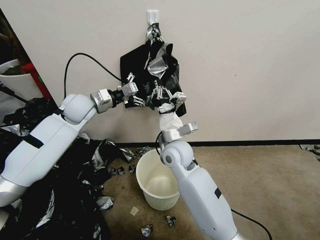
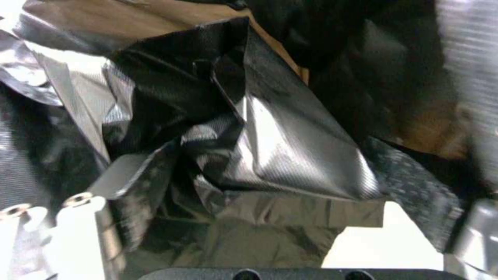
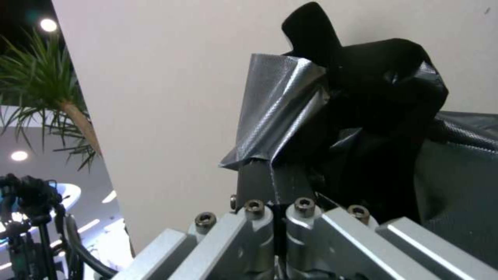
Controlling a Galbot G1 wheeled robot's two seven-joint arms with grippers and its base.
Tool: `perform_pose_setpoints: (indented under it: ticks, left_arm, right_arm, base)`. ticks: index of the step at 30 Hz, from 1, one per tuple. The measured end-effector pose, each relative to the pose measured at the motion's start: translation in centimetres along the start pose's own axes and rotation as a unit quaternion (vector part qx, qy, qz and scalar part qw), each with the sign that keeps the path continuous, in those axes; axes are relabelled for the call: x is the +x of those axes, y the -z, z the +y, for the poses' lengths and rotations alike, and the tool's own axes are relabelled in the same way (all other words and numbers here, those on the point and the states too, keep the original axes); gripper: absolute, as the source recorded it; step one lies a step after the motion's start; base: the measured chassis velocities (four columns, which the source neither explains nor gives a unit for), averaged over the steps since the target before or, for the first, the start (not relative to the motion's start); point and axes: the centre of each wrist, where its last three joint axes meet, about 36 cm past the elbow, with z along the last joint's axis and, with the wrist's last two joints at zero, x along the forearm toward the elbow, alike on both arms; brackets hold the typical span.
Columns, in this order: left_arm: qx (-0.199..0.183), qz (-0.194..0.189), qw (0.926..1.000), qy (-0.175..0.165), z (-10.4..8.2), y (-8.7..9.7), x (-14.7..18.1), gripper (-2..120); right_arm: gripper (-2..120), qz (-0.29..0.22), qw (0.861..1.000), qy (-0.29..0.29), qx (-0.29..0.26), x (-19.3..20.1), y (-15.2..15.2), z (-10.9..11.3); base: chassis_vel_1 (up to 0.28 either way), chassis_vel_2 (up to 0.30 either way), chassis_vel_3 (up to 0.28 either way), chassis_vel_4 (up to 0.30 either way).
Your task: Place a trash bag onto the trash bin.
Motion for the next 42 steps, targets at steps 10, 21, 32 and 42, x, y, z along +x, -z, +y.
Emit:
perform_pose_setpoints:
  ticks: [10,21,32,42]
  left_arm:
    - [0.006,0.01,0.9999,-0.007,0.2,-0.2,0.3,55]
    - [0.068,-0.007,0.9966,0.046,-2.1,-0.5,1.1,3]
    - [0.246,-0.096,0.9523,0.152,-10.4,-1.2,3.7,0]
    - [0.342,-0.15,0.8968,0.237,-17.2,0.6,6.7,0]
  right_arm:
    - [0,-0.002,1.0,-0.004,-0.014,0.0,0.2,0.1]
    - [0,0.001,0.999,-0.026,-0.024,0.9,1.4,-1.4]
    - [0,0.019,0.996,-0.088,-0.027,5.3,1.2,-2.4]
    - [0,0.017,0.987,-0.147,-0.061,9.7,3.0,-0.2]
  base:
    - [0.0,0.0,0.0,0.0]
    - [0.0,0.0,0.0,0.0]
    - [0.0,0.0,0.0,0.0]
    - [0.0,0.0,0.0,0.0]
